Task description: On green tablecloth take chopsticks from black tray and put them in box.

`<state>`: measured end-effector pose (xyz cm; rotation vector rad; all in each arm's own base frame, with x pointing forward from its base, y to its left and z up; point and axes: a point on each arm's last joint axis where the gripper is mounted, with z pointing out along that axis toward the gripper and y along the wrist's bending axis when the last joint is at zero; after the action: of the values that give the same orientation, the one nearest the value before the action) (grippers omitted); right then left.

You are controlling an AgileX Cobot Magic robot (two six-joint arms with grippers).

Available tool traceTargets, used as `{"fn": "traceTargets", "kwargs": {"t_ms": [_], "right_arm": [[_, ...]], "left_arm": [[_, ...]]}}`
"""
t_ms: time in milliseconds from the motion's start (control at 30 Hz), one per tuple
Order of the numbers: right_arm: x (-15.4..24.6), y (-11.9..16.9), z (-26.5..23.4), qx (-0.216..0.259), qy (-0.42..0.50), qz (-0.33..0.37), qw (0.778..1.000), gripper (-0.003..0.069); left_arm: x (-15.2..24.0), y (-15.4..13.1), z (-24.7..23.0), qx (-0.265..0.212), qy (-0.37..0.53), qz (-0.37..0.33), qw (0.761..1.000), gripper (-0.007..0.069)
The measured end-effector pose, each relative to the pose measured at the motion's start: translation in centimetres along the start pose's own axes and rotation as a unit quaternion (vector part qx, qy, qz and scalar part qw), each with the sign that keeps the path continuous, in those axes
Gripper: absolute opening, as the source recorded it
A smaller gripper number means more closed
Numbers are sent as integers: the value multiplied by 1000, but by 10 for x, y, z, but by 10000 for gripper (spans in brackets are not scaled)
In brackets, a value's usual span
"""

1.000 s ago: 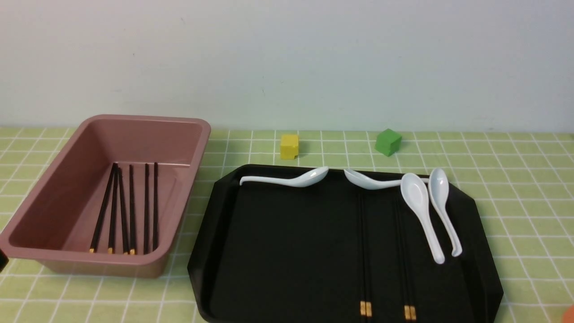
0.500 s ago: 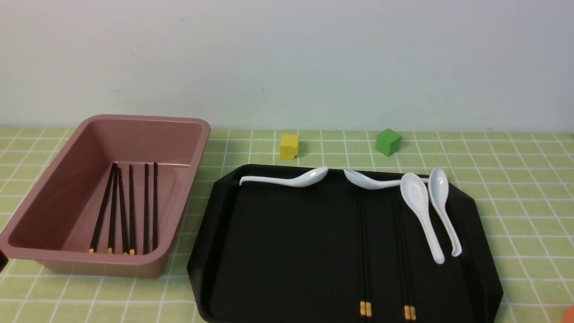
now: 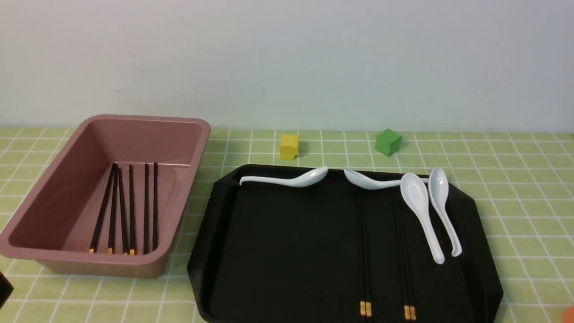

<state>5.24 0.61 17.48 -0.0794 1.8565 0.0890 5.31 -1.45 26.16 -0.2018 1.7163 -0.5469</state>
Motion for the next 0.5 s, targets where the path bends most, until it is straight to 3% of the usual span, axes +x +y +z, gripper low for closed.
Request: {"fn": "traceTargets", "kwargs": {"t_ms": [200,400,500], "right_arm": [[0,0,0,0,0,0,1000,240],[0,0,0,0,0,0,1000,240],[0,0,0,0,0,0,1000,240]], "left_arm": [[27,17,-3,-19,-10,-2,1000,19],[71,48,8,-115,29,-19,993,25],[77,51,8,-122,42,-21,991,29]]}}
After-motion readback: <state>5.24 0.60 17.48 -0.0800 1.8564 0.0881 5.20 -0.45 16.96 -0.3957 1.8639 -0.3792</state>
